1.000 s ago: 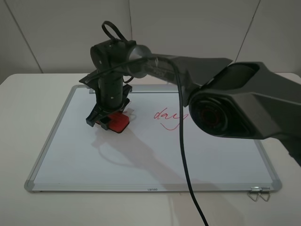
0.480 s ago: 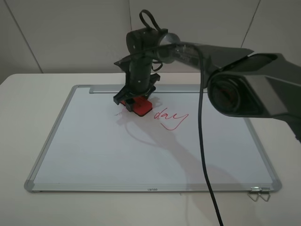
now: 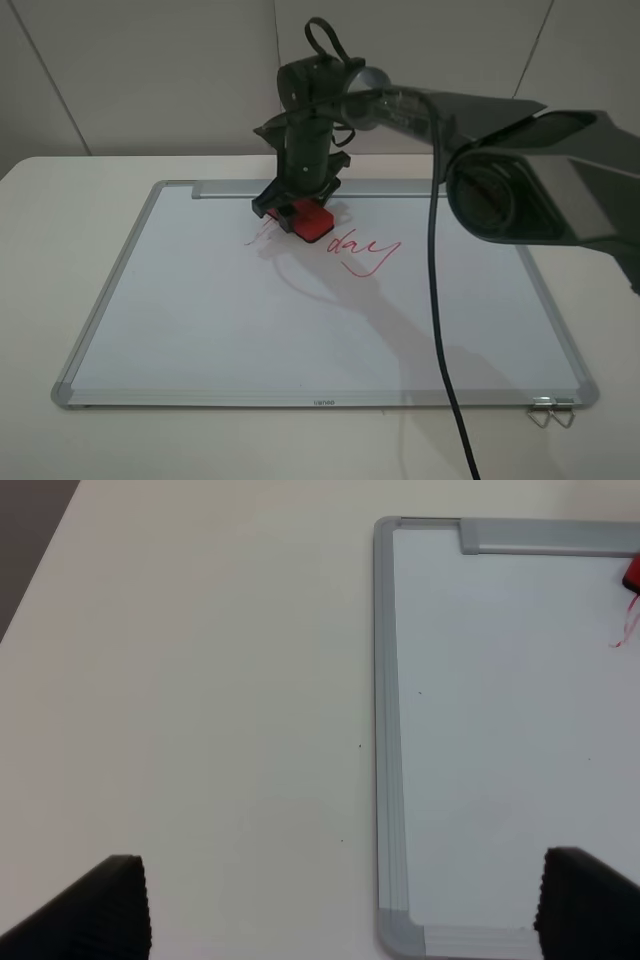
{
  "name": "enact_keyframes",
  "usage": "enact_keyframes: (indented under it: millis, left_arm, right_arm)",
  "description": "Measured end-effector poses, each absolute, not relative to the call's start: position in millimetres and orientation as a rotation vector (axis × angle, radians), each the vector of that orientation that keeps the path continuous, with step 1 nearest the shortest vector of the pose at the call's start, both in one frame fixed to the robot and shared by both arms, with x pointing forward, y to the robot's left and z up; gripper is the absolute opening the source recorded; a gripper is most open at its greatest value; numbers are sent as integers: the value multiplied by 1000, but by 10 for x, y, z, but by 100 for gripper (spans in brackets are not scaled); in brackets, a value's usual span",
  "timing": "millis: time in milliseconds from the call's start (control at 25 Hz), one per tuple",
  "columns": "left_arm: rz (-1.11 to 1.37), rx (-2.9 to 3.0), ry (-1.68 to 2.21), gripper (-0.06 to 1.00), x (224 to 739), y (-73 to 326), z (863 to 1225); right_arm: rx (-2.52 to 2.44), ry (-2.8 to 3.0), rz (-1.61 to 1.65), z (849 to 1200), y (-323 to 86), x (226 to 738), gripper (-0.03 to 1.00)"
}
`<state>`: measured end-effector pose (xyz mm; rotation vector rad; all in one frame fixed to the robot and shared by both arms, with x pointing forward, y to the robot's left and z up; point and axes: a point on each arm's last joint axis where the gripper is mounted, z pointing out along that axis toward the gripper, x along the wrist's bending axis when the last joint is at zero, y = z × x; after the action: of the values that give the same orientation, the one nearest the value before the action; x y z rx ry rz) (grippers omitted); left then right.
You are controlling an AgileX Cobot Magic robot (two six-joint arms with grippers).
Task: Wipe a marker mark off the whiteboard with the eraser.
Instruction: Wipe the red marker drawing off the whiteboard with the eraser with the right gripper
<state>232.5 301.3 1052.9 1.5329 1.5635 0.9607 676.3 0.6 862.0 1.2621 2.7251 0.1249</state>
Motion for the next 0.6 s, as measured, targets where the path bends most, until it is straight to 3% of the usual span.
enact_keyframes:
  millis: [320,600]
  left_arm:
    - [961,1533,1564,77,2325,3013,10529]
    - [961,1533,1564,77,2325,3013,10529]
  right_arm:
    - [1078,2841,178,8624,493,6396,51]
    - [1116,2839,188,8620,389,6485,51]
